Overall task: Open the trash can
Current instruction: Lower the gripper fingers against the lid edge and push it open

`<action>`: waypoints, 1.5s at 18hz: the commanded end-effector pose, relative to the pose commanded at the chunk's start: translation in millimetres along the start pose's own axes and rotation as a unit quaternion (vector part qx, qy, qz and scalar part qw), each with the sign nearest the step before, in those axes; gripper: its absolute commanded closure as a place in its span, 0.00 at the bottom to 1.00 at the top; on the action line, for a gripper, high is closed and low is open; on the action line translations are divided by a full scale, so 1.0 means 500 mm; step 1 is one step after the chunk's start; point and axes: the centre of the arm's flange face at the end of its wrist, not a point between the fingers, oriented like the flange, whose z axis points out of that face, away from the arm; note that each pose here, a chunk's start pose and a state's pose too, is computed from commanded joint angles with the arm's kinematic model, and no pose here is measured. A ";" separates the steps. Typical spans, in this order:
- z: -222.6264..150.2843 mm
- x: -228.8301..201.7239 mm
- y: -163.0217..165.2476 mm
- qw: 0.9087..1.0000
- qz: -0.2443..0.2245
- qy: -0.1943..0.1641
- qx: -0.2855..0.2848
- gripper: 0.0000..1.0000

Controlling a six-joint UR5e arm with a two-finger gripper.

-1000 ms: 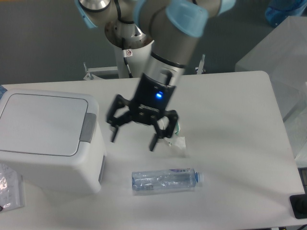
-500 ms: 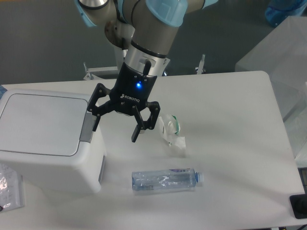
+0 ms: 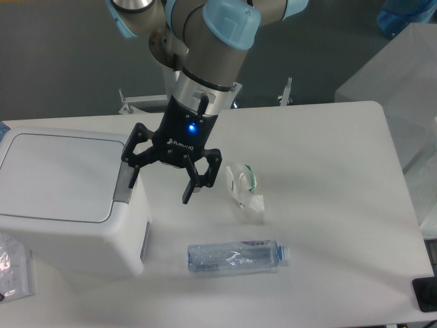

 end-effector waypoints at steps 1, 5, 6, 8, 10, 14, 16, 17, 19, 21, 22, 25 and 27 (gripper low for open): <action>0.002 -0.001 0.002 1.000 -0.001 0.000 -0.001 0.00; 0.008 -0.001 0.008 1.000 -0.002 0.002 -0.004 0.00; 0.010 -0.002 0.010 1.000 -0.003 0.002 -0.006 0.00; 0.016 -0.005 0.014 1.000 -0.004 0.003 -0.008 0.00; 0.023 -0.002 0.016 1.000 -0.004 0.005 -0.011 0.00; 0.024 -0.003 0.015 1.000 -0.003 0.004 -0.010 0.00; 0.024 -0.002 0.016 1.000 -0.002 0.004 -0.010 0.00; 0.024 -0.002 0.016 1.000 -0.002 0.004 -0.010 0.00; 0.028 -0.004 0.016 1.000 -0.003 0.004 -0.011 0.00; 0.026 -0.003 0.015 1.000 -0.002 0.004 -0.010 0.00; 0.026 -0.003 0.016 1.000 -0.003 0.005 -0.010 0.00; 0.029 -0.005 0.017 1.000 -0.004 0.005 -0.012 0.00; 0.028 -0.004 0.016 1.000 -0.003 0.005 -0.011 0.00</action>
